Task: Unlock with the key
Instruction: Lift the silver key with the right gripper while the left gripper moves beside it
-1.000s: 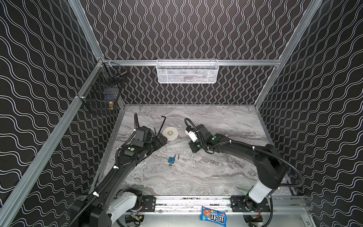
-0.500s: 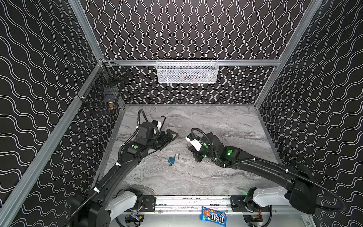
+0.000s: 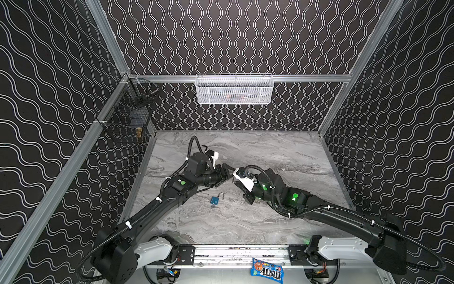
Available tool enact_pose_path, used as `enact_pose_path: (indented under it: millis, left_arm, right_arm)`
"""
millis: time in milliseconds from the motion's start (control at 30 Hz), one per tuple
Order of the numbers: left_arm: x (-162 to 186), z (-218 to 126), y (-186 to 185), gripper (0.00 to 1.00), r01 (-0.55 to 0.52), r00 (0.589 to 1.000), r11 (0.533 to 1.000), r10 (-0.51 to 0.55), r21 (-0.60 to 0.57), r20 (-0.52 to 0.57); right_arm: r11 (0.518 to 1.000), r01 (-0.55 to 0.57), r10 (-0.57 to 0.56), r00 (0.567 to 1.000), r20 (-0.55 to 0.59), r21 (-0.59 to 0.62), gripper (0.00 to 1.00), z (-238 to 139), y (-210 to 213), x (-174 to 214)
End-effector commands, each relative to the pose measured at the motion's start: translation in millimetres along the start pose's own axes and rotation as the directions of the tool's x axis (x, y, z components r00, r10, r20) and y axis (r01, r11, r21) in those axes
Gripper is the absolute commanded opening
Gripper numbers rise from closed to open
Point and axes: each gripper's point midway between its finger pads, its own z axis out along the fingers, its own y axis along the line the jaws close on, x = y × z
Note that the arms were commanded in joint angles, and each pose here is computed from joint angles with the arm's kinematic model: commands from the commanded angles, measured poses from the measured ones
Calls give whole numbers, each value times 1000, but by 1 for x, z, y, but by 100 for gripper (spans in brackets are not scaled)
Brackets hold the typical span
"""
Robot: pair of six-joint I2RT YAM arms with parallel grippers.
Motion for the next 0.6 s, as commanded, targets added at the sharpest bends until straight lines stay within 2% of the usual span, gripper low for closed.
enact_pose_path:
  millis: [0, 200, 567]
  left_arm:
    - [-6, 2, -13, 56, -4, 1000, 999, 3, 41, 16]
    - [-5, 3, -18, 40, -18, 1000, 999, 18, 38, 5]
    - [-5, 2, -15, 27, -32, 999, 999, 32, 15, 12]
  right_arm:
    - [999, 31, -32, 997, 67, 20, 0, -3, -3, -17]
    - [998, 46, -49, 996, 76, 36, 0, -3, -5, -18]
    - [997, 61, -64, 996, 69, 36, 0, -1, -4, -17]
